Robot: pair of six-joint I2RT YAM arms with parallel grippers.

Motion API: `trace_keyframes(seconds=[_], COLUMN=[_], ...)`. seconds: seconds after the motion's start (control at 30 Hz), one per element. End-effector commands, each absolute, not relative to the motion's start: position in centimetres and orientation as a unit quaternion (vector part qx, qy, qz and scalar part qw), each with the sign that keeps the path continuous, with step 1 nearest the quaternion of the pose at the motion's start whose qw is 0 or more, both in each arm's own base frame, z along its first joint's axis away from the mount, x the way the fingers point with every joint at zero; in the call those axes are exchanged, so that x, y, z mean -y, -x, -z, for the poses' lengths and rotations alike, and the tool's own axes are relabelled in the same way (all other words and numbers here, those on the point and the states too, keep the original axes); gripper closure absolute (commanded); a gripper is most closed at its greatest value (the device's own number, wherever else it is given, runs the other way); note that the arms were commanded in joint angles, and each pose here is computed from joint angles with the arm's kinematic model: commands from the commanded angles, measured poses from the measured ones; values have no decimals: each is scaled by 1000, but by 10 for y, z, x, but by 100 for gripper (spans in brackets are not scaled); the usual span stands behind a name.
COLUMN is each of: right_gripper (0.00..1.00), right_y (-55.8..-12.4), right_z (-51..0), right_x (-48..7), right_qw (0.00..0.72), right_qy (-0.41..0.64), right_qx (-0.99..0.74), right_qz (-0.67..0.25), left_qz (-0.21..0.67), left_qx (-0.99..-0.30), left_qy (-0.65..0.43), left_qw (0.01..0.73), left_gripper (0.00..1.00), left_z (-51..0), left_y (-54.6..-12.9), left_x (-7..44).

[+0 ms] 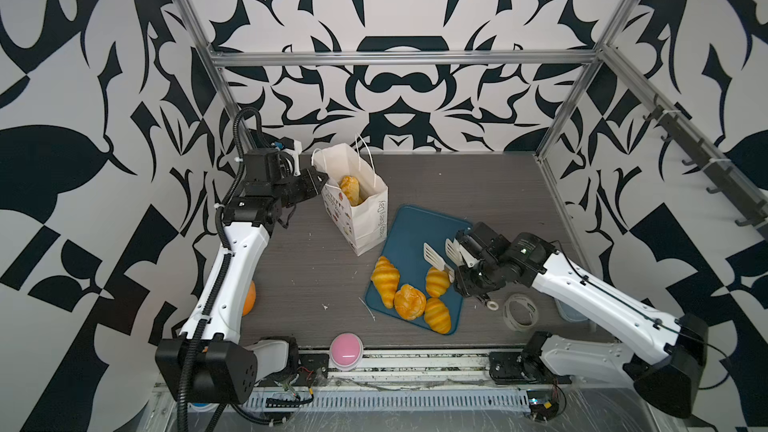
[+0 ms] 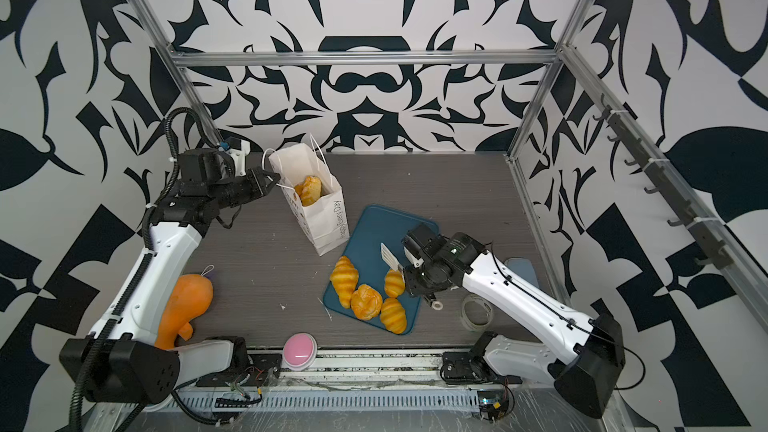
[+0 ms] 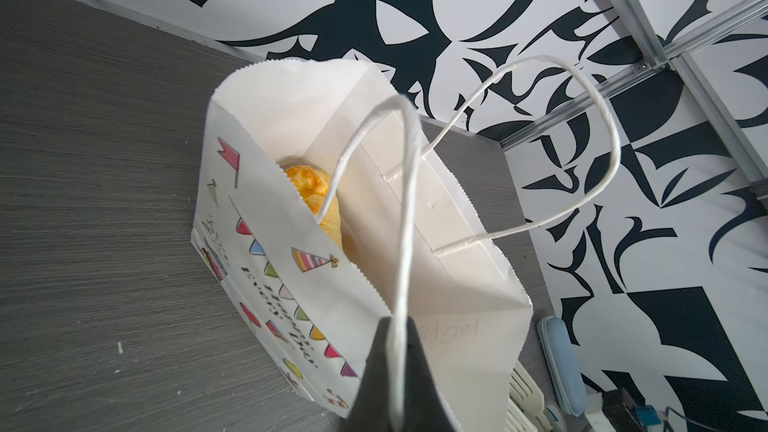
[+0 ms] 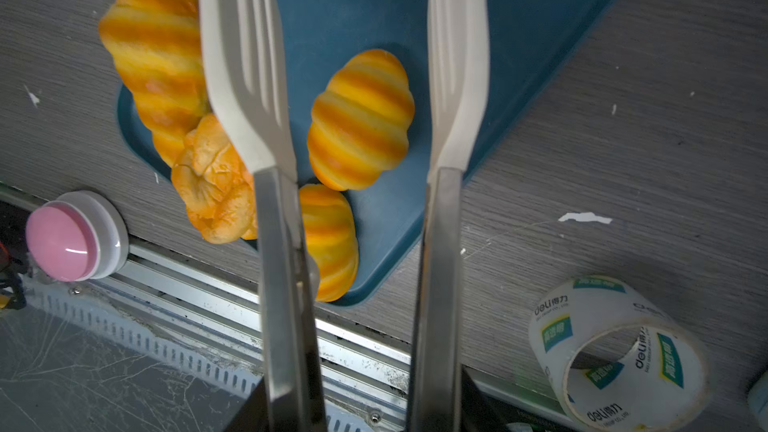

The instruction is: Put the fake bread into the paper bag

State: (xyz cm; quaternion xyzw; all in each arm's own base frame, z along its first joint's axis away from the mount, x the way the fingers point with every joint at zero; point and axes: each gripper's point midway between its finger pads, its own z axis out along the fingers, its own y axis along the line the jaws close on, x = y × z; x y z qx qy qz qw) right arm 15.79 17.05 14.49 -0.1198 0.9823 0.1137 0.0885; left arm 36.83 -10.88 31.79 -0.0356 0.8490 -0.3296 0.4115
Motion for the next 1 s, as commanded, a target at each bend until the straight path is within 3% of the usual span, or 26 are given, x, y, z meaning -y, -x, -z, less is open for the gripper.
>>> trace_keyframes(seconds=[0.0, 0.97], right_gripper=[51, 48], right_y=[-153, -125], right_z=[-144, -126], right_x=[-166, -172], right_qw=[86, 21], right_qy=[108, 110], right_qx=[-984, -983], right_qz=[-113, -146], left_qz=[335, 335], left_qx=[-851, -851], left_qy=[35, 35], left_qw=[403, 404], left_gripper=[100, 100], left_z=[-312, -312], left_y=[-367, -367], left_x=[110, 110])
